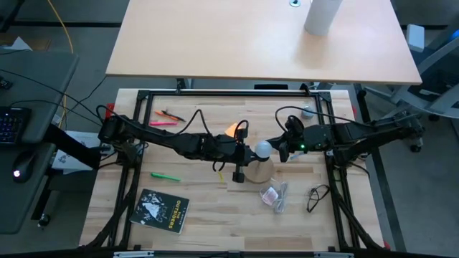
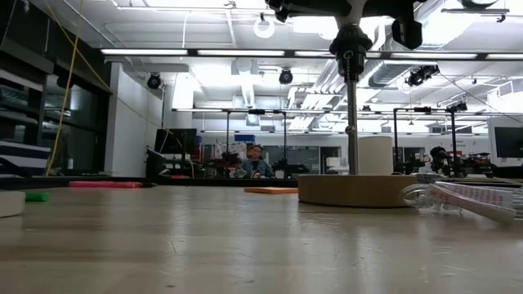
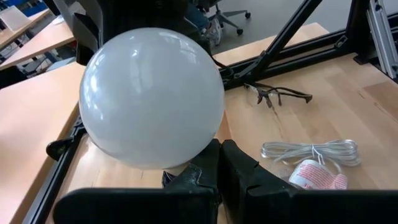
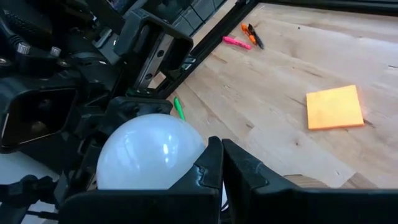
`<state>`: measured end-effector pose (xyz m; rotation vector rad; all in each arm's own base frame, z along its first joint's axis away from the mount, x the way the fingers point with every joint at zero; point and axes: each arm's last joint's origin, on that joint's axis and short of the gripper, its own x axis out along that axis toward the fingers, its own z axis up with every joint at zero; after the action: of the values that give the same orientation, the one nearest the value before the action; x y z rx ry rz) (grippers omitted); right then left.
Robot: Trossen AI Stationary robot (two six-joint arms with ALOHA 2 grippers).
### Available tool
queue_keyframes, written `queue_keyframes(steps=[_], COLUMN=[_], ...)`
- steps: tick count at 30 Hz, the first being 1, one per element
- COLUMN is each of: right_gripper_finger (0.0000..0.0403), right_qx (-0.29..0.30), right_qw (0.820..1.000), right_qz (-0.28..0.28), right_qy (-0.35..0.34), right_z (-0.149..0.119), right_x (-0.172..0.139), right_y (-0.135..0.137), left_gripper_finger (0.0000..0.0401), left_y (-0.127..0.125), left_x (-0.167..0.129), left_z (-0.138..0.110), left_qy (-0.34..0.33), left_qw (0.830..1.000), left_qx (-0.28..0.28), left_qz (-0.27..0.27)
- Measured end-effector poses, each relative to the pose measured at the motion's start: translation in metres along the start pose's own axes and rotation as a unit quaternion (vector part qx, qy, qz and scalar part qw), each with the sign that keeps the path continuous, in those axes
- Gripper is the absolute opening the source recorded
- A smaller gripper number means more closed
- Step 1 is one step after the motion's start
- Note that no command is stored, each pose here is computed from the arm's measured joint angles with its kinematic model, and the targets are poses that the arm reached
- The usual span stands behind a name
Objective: Screw lightbulb
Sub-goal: Insert the white lightbulb into the lamp
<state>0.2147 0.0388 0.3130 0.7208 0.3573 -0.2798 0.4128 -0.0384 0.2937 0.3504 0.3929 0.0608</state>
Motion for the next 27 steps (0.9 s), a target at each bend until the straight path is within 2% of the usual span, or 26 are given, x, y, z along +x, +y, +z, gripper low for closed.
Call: queue_keyframes(steps=[20,24,27], right_gripper_finger=[0.0000,0.0000,0.0000], right_qx=[0.023,0.025,0.028], right_qw=[0.999,0.998,0.997], right_qz=[0.001,0.034,0.033], right_qy=[0.034,0.053,0.056], right_z=[-0.010,-0.014,-0.018], right_x=[-0.010,-0.012,-0.013], right_y=[0.002,0.009,0.011], left_gripper_finger=[0.0000,0.0000,0.0000], left_y=[0.004,0.011,0.017], left_x=[-0.009,-0.008,-0.007], left_z=[0.000,0.000,-0.001], left_qy=[0.024,0.026,0.028], left_qw=[1.000,0.999,0.998], left_qx=[0.014,0.010,0.005], left_qz=[0.008,0.037,0.051])
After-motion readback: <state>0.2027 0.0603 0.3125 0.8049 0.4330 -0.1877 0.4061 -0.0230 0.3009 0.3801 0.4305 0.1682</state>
